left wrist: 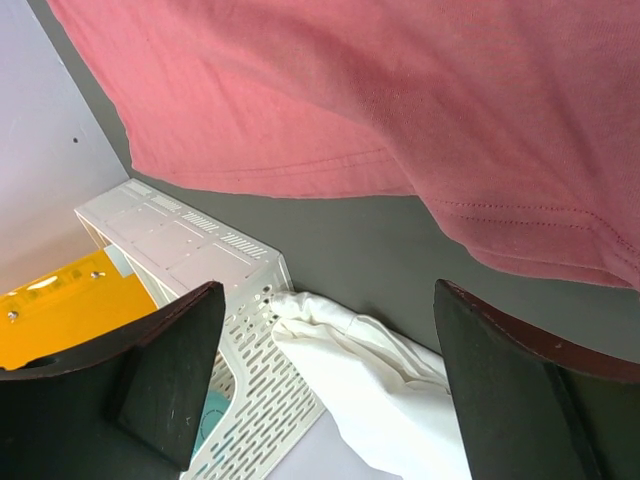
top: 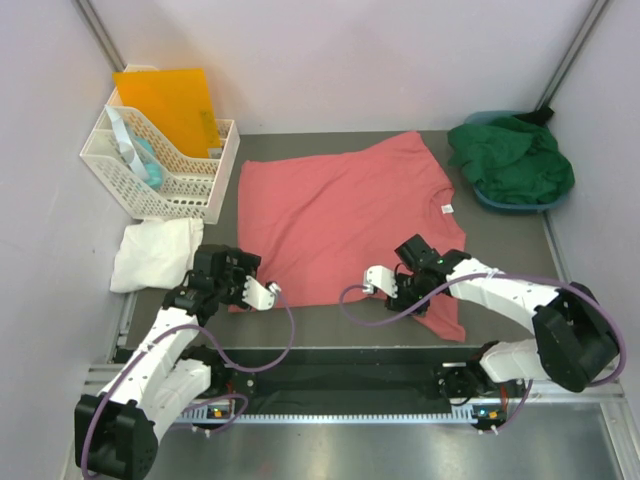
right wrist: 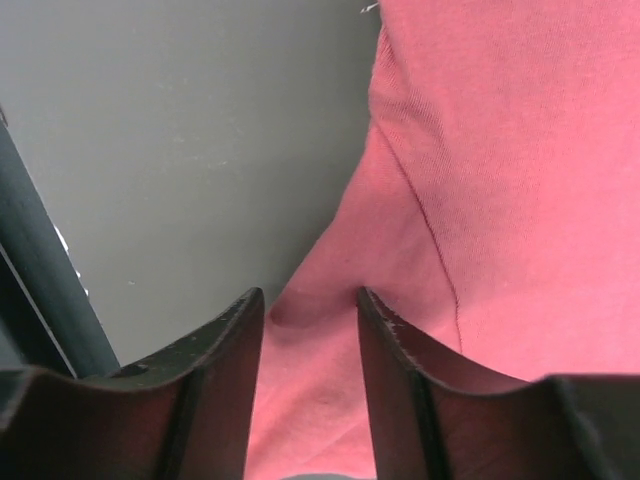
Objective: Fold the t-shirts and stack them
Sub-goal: Flatten out the tshirt
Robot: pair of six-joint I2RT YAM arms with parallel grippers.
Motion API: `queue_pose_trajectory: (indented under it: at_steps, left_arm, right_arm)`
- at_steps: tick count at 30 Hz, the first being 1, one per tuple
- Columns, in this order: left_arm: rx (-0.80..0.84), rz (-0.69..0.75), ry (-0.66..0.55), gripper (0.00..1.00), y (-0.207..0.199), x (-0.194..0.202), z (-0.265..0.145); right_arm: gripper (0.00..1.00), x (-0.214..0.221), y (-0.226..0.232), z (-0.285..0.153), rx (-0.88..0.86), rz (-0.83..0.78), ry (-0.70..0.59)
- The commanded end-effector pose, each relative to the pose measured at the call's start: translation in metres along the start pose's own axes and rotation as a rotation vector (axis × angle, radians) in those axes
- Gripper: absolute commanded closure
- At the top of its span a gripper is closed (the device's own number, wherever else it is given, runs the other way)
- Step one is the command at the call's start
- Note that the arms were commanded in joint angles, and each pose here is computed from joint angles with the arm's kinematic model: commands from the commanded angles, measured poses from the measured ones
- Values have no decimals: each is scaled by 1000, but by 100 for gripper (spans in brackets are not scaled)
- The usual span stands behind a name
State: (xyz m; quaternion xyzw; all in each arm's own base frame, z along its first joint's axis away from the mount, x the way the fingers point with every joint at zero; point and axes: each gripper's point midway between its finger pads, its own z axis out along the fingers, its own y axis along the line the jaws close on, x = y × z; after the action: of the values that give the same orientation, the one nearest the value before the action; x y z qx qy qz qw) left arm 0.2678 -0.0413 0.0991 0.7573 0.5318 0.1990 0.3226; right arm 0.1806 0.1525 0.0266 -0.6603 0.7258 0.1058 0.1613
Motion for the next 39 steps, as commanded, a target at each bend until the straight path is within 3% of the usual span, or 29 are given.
queue_pose_trajectory:
  at_steps: [1, 4, 7, 9, 11, 21, 26, 30, 31, 35, 39]
  left_arm:
    - [-79, -13, 27, 11, 22, 6, -7]
    - [-83, -20, 38, 12, 23, 8, -6]
    - [-89, -25, 46, 12, 25, 9, -6]
    - [-94, -29, 44, 12, 26, 9, -6]
    - [-91, -27, 44, 12, 25, 9, -5]
    - [-86, -29, 21, 12, 22, 6, 3]
    - [-86, -34, 7, 12, 23, 4, 7]
    - [-82, -42, 6, 12, 22, 4, 7]
    - [-77, -43, 6, 12, 21, 4, 7]
    - [-71, -46, 10, 12, 18, 4, 6]
    - [-77, -46, 13, 12, 17, 4, 3]
  right_arm:
    - [59, -10, -2, 4, 6, -13, -26]
    - [66, -7, -2, 6, -5, -12, -7]
    - [81, -6, -3, 5, -4, -17, 4]
    - [97, -8, -6, 2, 1, -22, 13]
    - [100, -5, -5, -4, -14, -45, 36]
    - [100, -28, -30, -57, -9, -278, 69]
    - [97, -31, -49, -52, 23, -333, 101]
    - [80, -32, -73, -47, 98, -349, 131]
    - [71, -37, -83, -46, 140, -357, 122]
    - [62, -40, -131, -54, 397, -294, 149]
    - [61, -44, -129, -75, 446, -281, 80]
